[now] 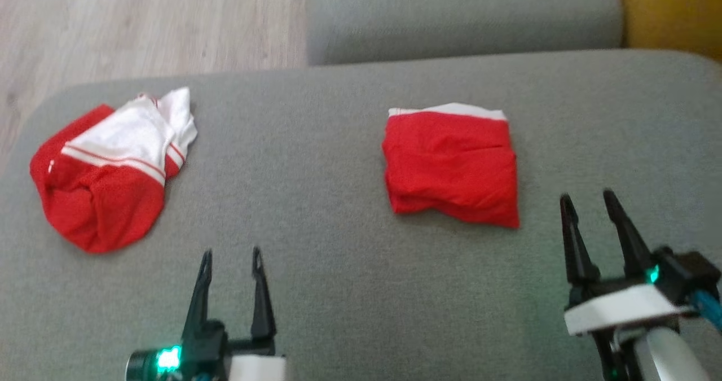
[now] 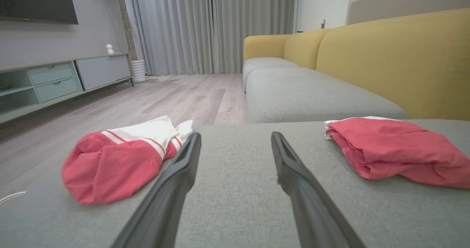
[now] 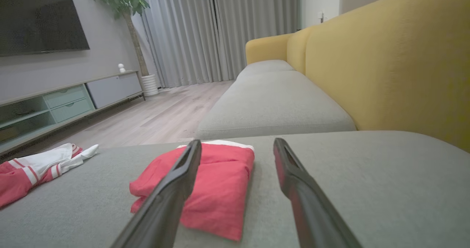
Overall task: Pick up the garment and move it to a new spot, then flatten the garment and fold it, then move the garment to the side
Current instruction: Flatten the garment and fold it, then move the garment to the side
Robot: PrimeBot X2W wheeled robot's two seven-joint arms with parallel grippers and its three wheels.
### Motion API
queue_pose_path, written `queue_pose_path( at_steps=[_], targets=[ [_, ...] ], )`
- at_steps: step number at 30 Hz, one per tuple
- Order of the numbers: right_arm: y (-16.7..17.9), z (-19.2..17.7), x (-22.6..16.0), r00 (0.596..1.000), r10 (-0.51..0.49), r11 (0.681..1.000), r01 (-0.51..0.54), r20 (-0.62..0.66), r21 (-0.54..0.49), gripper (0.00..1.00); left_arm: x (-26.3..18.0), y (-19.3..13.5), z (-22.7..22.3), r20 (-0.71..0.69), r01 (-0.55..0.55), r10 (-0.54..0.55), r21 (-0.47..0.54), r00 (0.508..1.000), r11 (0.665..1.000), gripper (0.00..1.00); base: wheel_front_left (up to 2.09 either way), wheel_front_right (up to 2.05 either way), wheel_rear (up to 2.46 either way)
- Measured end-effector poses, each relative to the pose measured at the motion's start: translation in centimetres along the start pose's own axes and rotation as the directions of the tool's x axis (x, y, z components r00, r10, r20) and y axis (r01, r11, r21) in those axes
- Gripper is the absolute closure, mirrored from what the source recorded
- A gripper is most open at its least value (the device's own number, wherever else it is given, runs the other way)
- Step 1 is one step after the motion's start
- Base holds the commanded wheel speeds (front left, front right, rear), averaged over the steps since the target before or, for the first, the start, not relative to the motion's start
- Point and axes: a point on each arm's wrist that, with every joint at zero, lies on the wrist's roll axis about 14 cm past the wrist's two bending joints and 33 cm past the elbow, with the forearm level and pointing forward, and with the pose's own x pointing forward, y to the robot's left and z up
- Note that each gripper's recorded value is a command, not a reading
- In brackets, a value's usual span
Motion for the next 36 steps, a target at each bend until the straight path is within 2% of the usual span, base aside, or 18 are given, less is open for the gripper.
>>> queue_pose_path(
  at_steps=[3,9,17,36],
  targets=[
    [-0.7,-0.2,-1.9,0.999,-0.041,0.999,0.041,-0.004,0.012,0.00,-1.3,0.6,-0.4,-0.015,-0.014,0.014,-0.005,1.000,1.000,0.00,0.00,0.00,0.00],
    [-0.5,-1.2,-3.9,0.998,-0.058,0.998,0.058,-0.031,0.013,0.00,-2.5,1.0,-0.6,-0.019,-0.012,0.012,-0.008,1.000,1.000,0.00,0.00,0.00,0.00],
    [-0.6,-1.6,-4.6,0.996,-0.079,0.996,0.080,-0.037,0.029,0.00,-2.6,1.3,-0.7,-0.018,-0.011,0.011,0.002,1.000,1.000,0.00,0.00,0.00,0.00],
    [0.3,-2.4,-4.5,0.996,-0.058,0.997,0.060,-0.061,0.042,0.00,-2.4,1.0,-0.9,-0.022,0.008,-0.007,0.020,1.000,1.000,0.00,0.00,0.00,0.00]
  ],
)
